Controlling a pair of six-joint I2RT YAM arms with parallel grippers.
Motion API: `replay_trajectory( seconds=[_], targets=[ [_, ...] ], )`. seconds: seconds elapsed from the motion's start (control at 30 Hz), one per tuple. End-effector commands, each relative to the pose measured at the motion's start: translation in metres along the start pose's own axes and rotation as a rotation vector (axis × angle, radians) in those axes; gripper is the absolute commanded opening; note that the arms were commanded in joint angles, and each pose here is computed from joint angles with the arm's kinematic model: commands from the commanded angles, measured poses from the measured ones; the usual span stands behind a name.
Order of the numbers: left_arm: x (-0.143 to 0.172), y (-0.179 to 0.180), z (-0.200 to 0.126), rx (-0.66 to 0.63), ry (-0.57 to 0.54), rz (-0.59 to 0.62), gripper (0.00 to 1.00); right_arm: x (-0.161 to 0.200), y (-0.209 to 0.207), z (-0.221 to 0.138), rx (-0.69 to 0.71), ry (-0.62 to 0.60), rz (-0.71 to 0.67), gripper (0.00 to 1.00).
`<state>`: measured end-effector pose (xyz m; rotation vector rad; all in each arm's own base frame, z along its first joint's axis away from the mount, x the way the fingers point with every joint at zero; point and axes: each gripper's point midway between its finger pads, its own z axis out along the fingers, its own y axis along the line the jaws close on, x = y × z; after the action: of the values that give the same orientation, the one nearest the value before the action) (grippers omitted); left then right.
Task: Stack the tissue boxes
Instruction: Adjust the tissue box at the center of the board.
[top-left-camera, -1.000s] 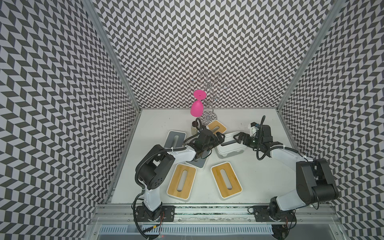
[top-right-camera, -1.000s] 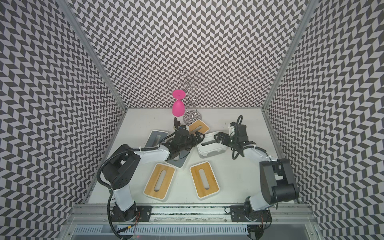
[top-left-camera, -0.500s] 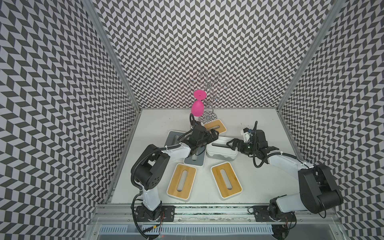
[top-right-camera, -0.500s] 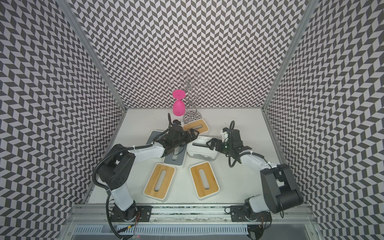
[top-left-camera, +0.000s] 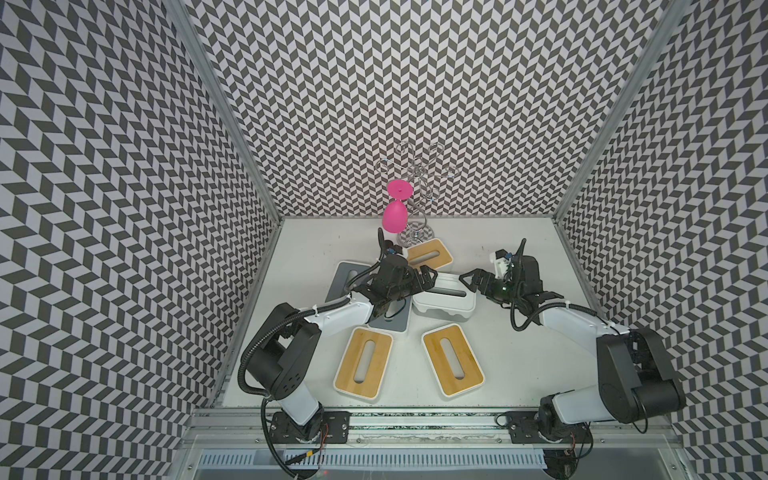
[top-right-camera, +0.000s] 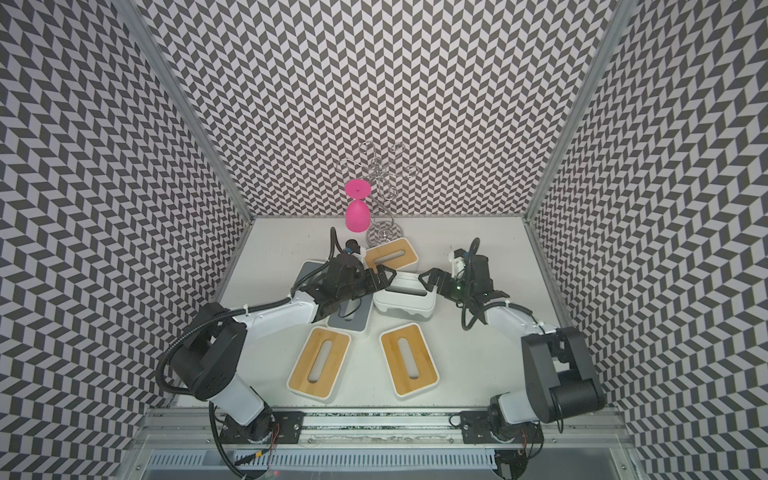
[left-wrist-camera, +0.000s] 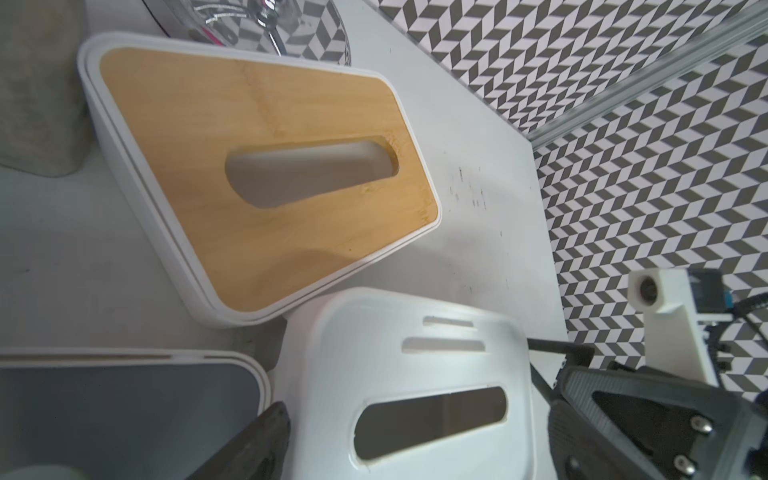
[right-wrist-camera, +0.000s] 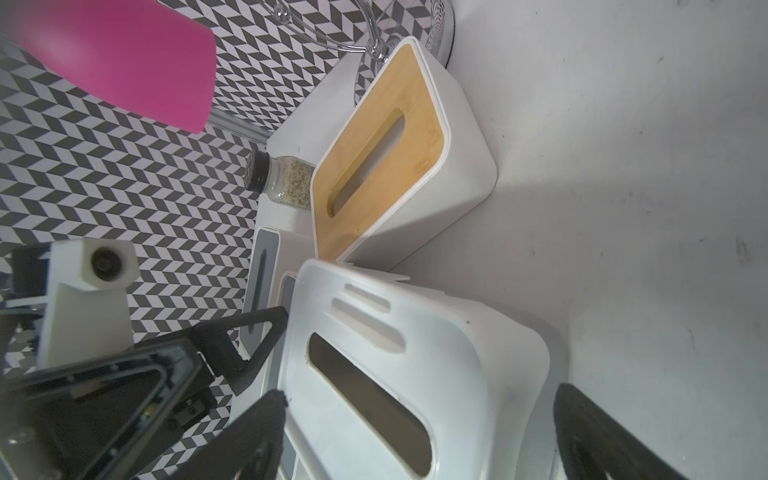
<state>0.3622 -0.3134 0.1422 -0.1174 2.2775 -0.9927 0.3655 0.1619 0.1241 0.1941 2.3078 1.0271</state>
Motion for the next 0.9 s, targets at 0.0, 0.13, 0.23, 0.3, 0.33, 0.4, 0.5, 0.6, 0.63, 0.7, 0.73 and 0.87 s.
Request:
replay_trajectory(
  seconds=[0.0,0.13,0.23,0.3,0.33,0.4,0.5,0.6,0.63,0.7,0.73,0.87],
  targets=[
    [0.01,0.0,-0.004,-0.006,0.032,0.045,0.95,-0.014,0.007,0.001,-0.049,-0.047,-0.015,0.95],
    [0.017,-0.002,-0.003,0.011,0.056,0.058,0.93,-0.014,0.006,0.0,-0.059,-0.072,-0.014,0.93],
    [0.019,-0.003,-0.006,0.021,0.052,0.07,0.91,-0.01,-0.001,0.003,-0.041,-0.06,0.009,0.92],
    [0.02,-0.003,-0.007,0.02,0.053,0.075,0.9,-0.009,-0.004,0.005,-0.033,-0.055,0.022,0.9],
    [0.02,-0.003,-0.008,0.02,0.051,0.076,0.9,-0.009,-0.004,0.005,-0.039,-0.055,0.025,0.89],
    [0.019,-0.003,-0.01,0.021,0.043,0.078,0.89,-0.007,-0.001,0.007,-0.057,-0.049,0.03,0.88],
    [0.019,0.001,-0.016,0.013,0.025,0.066,0.89,-0.008,0.002,0.009,-0.074,-0.049,0.024,0.86],
    [0.018,0.004,-0.025,0.017,-0.005,0.058,0.89,-0.009,0.004,0.016,-0.09,-0.033,0.023,0.82],
    [0.018,0.004,-0.027,0.022,-0.01,0.057,0.88,-0.009,0.007,0.018,-0.103,-0.029,0.019,0.82],
    [0.019,0.006,-0.03,0.021,-0.017,0.054,0.88,-0.009,0.012,0.023,-0.111,-0.023,0.008,0.81],
    [0.019,0.008,-0.031,0.016,-0.02,0.054,0.88,-0.009,0.015,0.025,-0.113,-0.023,0.001,0.81],
    [0.017,0.021,-0.037,-0.024,-0.038,0.036,0.88,-0.007,0.029,0.037,-0.14,-0.007,-0.002,0.81]
  ],
)
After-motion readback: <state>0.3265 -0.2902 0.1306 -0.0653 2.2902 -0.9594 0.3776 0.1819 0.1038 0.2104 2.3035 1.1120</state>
